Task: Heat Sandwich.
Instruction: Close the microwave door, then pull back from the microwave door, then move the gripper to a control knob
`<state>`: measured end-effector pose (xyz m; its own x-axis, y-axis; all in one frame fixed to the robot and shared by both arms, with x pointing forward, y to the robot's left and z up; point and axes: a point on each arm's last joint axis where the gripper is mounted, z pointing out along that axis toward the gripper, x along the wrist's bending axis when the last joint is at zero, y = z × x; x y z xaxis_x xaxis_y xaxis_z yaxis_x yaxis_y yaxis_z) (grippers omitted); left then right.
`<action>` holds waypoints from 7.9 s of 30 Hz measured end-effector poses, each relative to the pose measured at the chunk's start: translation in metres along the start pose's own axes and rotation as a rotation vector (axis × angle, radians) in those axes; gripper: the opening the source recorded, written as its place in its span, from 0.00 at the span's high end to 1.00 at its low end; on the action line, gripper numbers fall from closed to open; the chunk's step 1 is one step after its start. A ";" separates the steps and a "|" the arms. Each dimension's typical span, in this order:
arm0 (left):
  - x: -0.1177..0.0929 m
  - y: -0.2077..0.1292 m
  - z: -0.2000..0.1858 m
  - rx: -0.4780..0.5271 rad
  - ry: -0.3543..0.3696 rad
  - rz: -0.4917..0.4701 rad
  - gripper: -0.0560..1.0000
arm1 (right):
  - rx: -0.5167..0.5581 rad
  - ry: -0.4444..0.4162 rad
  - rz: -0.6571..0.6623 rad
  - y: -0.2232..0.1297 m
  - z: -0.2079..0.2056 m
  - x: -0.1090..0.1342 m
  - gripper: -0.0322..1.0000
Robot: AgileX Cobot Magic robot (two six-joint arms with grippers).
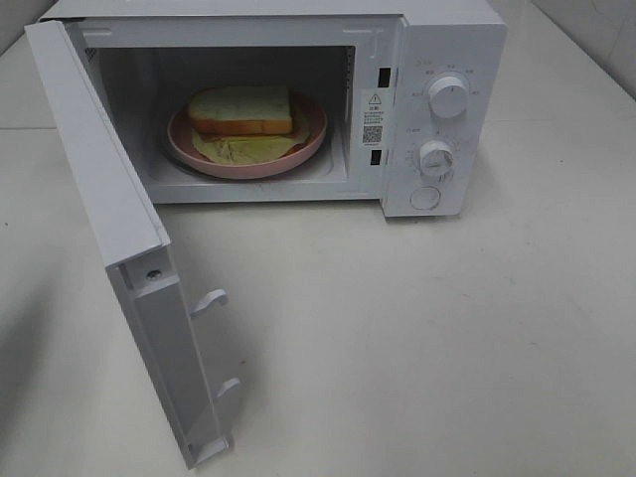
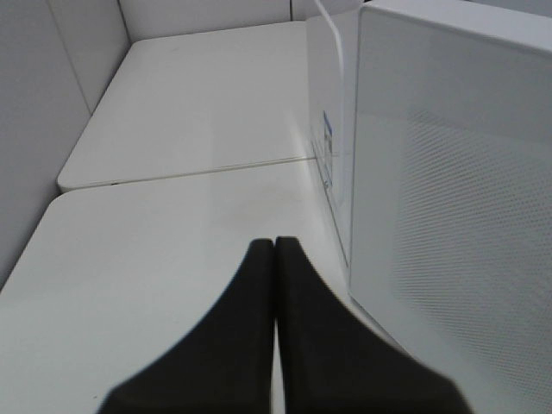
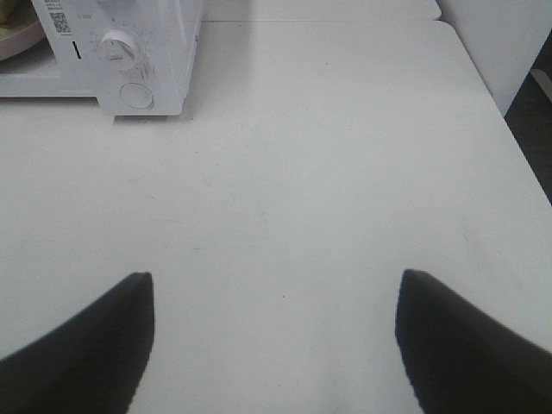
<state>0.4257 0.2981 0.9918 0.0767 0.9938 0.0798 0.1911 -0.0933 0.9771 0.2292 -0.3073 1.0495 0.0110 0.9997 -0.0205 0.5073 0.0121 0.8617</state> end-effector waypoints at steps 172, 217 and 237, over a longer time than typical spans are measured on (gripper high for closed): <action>-0.251 0.035 0.094 0.396 -0.643 0.047 0.02 | 0.000 0.000 0.000 0.000 0.000 0.000 0.25; -0.035 0.042 0.038 1.077 -0.172 -0.074 0.01 | 0.000 0.000 0.000 0.000 0.000 0.000 0.25; -0.015 0.028 -0.055 1.040 -0.112 -0.106 0.01 | 0.000 0.000 0.000 0.000 0.000 0.000 0.25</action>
<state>0.3759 0.2840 1.0293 0.0905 0.9936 -0.0672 0.9441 -0.0641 0.3234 0.2292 -0.3073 1.0495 0.0110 0.9997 -0.0205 0.5073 0.0121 0.8617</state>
